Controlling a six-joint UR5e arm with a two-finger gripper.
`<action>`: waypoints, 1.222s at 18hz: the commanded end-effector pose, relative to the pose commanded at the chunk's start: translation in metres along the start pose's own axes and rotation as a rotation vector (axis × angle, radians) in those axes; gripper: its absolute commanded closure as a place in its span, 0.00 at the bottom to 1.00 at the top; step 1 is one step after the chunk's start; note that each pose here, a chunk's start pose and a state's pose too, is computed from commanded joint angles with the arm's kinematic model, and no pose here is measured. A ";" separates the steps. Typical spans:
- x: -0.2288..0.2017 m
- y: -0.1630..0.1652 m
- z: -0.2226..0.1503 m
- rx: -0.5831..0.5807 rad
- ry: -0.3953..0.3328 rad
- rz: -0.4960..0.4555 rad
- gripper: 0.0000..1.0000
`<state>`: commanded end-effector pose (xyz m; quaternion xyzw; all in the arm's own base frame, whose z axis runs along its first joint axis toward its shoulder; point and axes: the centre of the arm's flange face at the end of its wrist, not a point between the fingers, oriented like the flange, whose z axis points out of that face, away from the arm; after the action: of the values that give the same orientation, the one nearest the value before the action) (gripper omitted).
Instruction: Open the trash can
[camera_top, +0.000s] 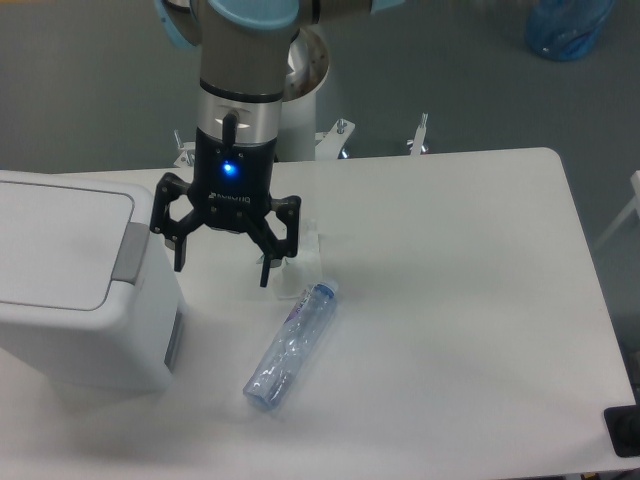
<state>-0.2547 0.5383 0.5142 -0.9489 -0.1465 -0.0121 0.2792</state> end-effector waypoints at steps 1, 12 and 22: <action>0.001 0.000 0.000 -0.001 -0.001 -0.002 0.00; 0.000 -0.001 -0.001 0.000 -0.007 -0.033 0.00; 0.000 -0.001 -0.006 0.006 -0.015 -0.052 0.00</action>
<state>-0.2545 0.5362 0.5198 -0.9440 -0.1731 -0.0119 0.2805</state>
